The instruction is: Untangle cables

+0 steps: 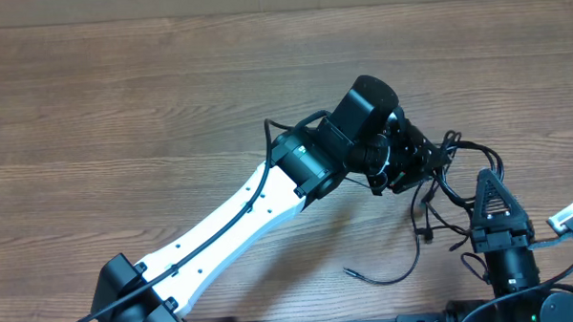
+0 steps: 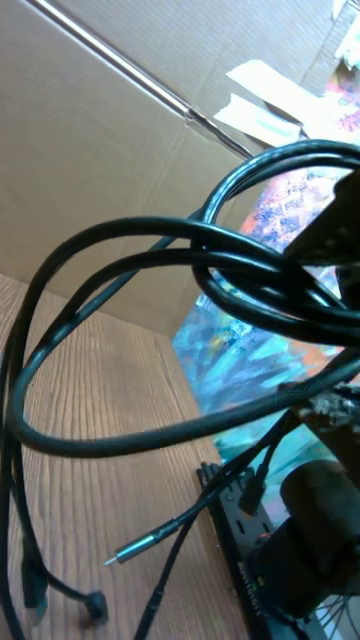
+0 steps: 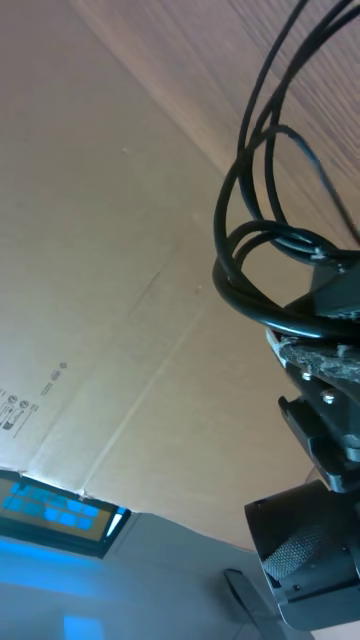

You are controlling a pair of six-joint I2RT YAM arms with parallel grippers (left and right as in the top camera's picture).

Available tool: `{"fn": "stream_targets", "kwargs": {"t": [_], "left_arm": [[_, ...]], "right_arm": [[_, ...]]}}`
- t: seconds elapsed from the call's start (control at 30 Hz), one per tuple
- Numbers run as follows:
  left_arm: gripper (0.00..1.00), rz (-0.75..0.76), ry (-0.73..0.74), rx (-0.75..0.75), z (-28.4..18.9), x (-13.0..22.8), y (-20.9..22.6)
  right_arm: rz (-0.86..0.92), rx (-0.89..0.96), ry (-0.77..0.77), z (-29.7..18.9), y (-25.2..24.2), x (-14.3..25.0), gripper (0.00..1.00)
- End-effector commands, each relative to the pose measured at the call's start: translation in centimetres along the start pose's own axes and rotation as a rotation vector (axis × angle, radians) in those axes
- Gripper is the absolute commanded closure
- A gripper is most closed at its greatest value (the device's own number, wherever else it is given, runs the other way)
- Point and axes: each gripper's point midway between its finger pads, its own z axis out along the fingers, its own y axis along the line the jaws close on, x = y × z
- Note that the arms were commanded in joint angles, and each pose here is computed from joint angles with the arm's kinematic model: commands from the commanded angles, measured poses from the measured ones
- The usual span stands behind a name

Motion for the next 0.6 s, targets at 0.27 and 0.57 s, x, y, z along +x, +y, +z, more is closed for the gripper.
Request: {"fn": "stream_targets", "kwargs": {"t": [0.27,0.57], "left_arm": [[0.86,0.020,-0.008,0.028,-0.9,0.8,-1.1],[0.96,0.021,-0.008,0.028,-0.9,0.8,-1.1]], "right_arm": [[0.015,0.006,0.020,0.0,-0.3,0.4,0.96],[-0.005,0.045,0.051,-0.1,-1.2,1.1,0.96]]}}
